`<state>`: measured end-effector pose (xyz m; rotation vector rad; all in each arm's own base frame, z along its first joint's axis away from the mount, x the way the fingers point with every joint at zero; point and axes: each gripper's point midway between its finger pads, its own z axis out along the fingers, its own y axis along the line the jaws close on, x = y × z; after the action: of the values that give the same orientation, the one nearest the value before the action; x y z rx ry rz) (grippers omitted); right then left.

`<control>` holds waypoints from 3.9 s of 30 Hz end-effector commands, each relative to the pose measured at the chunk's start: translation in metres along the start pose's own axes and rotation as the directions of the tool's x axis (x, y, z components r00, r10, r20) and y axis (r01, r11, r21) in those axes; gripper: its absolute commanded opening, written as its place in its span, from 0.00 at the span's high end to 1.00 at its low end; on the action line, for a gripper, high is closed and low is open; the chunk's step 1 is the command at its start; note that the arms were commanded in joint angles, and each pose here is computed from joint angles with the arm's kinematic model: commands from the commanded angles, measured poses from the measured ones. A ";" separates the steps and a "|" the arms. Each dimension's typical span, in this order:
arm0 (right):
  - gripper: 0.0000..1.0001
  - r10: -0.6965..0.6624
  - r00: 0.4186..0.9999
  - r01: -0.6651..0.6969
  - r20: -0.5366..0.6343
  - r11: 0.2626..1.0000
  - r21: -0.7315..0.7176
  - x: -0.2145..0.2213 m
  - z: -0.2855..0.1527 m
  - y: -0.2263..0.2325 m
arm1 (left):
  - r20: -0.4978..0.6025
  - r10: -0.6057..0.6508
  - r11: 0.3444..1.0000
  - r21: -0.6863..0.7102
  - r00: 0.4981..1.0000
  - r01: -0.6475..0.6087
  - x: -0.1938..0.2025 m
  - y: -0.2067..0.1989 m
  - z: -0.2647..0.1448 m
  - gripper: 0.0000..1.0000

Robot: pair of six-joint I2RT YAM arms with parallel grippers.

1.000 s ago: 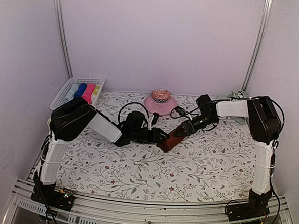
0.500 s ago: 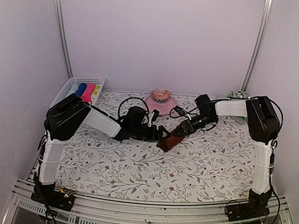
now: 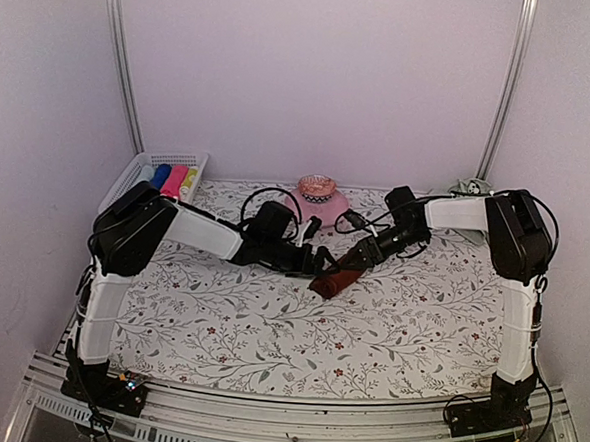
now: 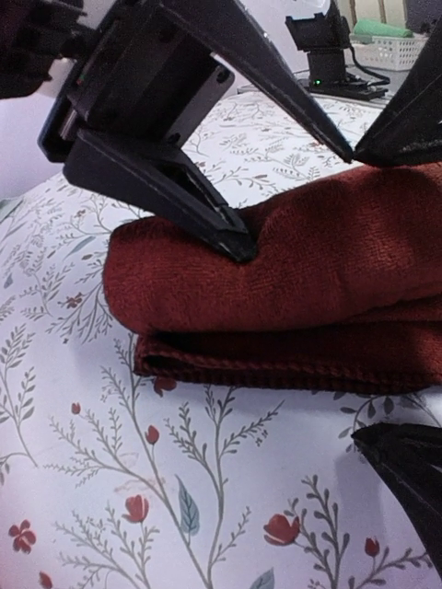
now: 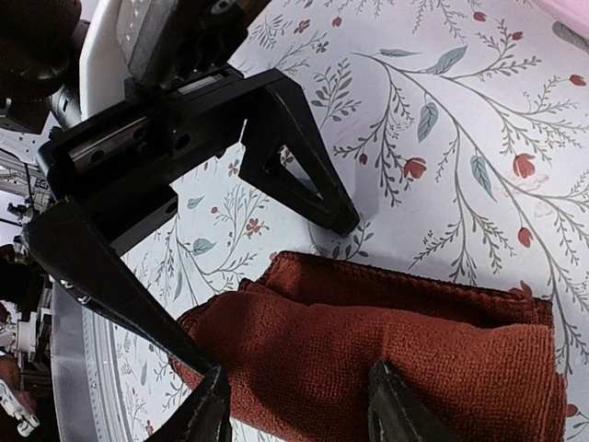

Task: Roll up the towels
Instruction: Roll the towel at the center of the board, then pick up the towel from the center of the board, then place the towel in the storage box.

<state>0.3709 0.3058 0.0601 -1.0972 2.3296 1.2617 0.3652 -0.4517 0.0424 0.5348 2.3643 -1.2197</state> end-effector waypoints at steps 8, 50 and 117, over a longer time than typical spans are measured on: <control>0.48 0.035 0.997 -0.031 -0.075 0.998 0.058 0.026 0.014 -0.017 | -0.177 -0.107 0.987 0.102 0.978 0.127 0.044 -0.001 0.022 0.03; 0.07 -0.227 0.972 0.215 0.061 0.963 0.161 -0.034 -0.071 0.040 | -0.144 -0.006 0.996 -0.092 0.990 -0.008 0.041 0.007 0.000 1.00; 0.01 -0.208 0.972 0.178 0.109 0.956 0.233 -0.025 -0.102 0.019 | 0.076 -0.251 0.808 -0.532 0.965 0.252 -0.060 0.295 -0.343 1.00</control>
<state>0.3860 0.2420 0.1517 -1.0922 2.1438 0.9363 0.5133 -0.0034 0.0701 0.0102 2.6281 -0.5044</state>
